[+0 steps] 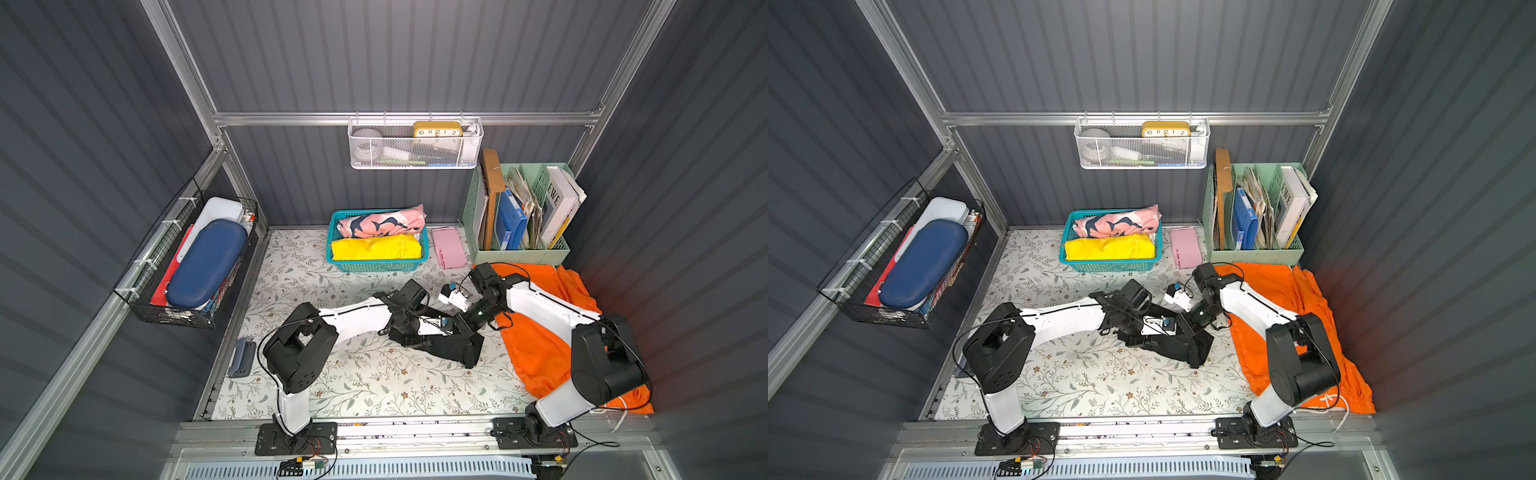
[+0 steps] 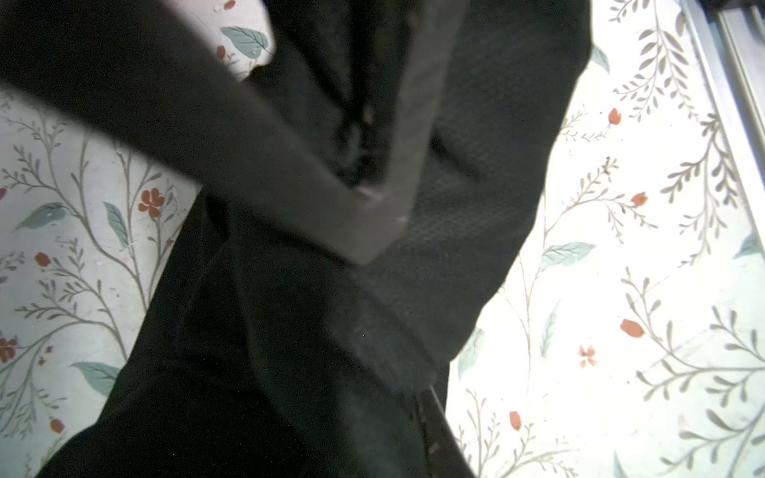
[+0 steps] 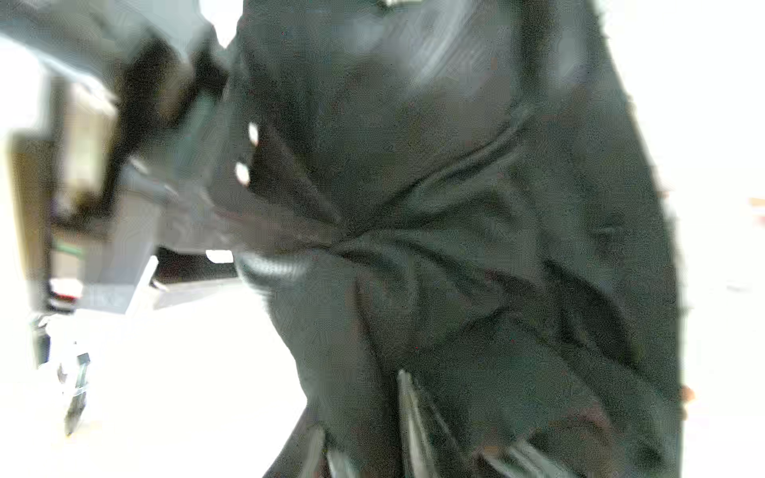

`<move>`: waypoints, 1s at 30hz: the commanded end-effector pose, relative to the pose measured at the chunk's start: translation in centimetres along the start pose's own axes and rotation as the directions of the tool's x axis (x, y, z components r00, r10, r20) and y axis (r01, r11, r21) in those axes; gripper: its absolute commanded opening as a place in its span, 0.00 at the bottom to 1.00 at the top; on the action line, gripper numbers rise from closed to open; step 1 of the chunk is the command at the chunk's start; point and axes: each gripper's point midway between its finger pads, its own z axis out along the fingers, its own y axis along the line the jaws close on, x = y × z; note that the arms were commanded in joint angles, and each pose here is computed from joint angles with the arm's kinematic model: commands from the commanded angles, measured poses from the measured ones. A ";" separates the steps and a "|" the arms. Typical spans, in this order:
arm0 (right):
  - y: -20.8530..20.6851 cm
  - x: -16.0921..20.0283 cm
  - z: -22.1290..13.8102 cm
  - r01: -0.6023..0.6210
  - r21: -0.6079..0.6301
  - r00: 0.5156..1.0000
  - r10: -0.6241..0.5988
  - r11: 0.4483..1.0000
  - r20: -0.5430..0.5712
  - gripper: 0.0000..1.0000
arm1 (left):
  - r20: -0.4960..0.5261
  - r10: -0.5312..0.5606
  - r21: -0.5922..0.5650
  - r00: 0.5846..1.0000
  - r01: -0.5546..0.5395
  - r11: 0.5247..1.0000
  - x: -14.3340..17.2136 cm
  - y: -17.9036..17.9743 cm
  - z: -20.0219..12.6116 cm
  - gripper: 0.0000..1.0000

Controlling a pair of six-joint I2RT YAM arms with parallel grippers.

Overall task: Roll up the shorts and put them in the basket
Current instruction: Roll the shorts at the center of the board.

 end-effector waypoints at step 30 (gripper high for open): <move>5.9 7.0 -6.0 0.710 0.476 0.582 -0.813 0.520 0.019 0.63 | -0.286 -0.509 0.560 0.812 0.572 0.599 -1.4 -3.5 3.8 0.32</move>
